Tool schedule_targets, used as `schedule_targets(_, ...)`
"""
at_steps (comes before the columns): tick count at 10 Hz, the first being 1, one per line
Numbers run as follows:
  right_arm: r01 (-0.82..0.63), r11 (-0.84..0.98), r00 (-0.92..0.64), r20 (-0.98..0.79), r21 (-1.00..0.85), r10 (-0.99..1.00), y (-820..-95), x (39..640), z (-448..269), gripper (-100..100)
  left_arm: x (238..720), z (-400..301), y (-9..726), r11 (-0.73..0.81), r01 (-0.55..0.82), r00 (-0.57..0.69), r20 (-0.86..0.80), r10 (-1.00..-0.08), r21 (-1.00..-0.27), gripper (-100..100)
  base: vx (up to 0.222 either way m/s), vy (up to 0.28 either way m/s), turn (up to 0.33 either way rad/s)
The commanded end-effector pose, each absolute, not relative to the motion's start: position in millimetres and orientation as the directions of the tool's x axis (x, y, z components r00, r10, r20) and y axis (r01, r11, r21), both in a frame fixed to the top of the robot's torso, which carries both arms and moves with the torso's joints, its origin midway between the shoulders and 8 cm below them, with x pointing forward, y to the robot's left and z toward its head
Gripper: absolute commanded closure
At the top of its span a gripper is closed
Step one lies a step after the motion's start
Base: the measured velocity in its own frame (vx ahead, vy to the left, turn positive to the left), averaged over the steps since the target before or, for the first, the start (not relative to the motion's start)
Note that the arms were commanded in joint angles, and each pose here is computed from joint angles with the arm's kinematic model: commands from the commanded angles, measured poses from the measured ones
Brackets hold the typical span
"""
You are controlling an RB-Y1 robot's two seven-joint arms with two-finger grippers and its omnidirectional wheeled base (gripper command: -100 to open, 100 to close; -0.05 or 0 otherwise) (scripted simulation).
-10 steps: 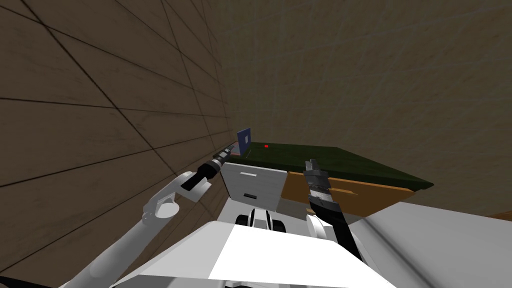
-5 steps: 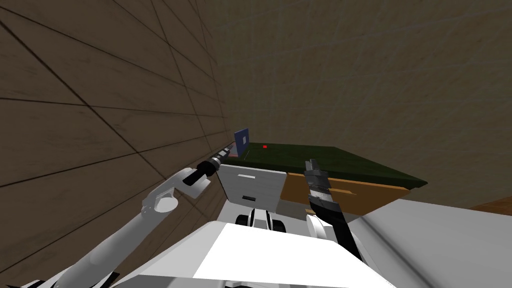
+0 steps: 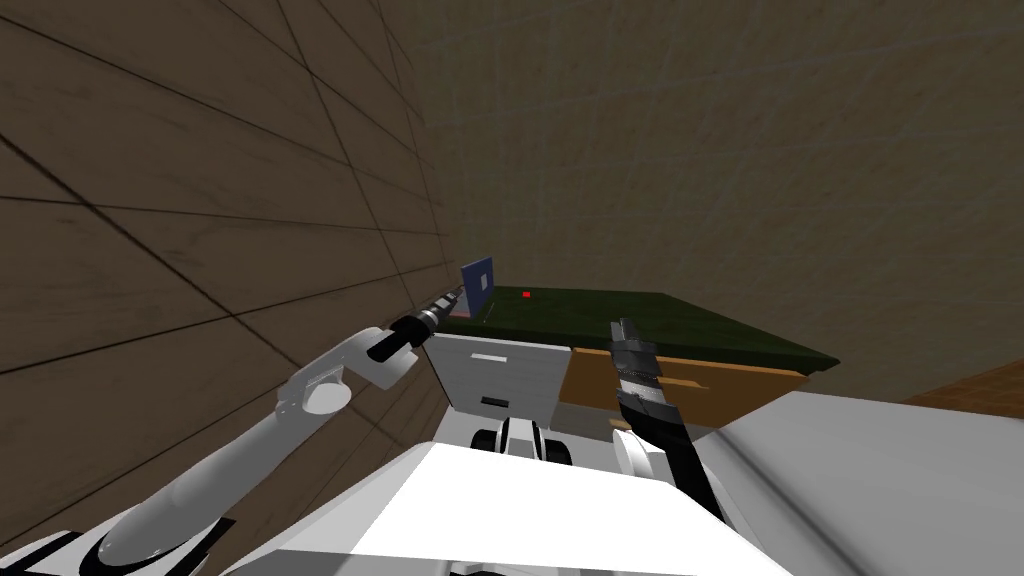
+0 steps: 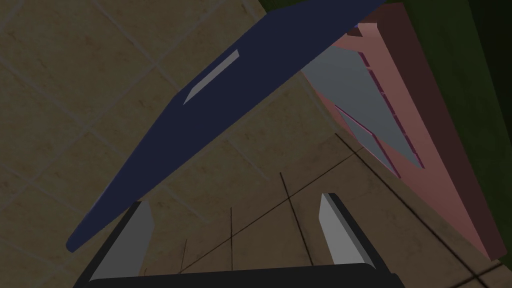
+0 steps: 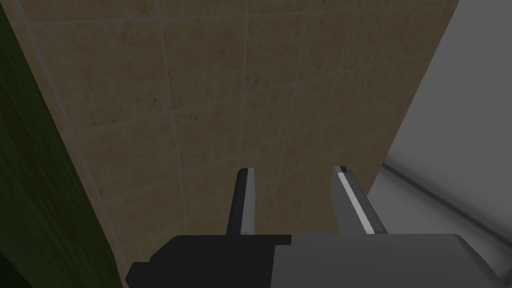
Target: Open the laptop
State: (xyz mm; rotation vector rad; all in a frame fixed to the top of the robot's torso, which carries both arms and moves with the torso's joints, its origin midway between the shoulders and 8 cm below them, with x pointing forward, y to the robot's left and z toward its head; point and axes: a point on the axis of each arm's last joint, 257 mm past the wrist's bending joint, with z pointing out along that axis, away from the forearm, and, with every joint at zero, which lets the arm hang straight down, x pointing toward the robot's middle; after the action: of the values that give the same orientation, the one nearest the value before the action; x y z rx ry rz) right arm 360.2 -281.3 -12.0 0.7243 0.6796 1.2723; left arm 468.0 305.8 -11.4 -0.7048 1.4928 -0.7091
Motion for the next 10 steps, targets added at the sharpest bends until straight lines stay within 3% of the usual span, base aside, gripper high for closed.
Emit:
schedule_targets(1,-0.590,0.142,0.167,-0.052,0.795,0.985,-281,360,-12,0,469,-8,313,0.639,-0.044,-0.023,-0.639,-0.769,-0.768,-100,0.032,-0.003,-0.035)
schedule_targets(10,-0.590,0.142,0.167,-0.052,0.795,0.985,-281,360,-12,0,451,38,304,0.713,-0.046,0.013,-0.714,-0.700,-0.700,-100,0.036,0.002,-0.054)
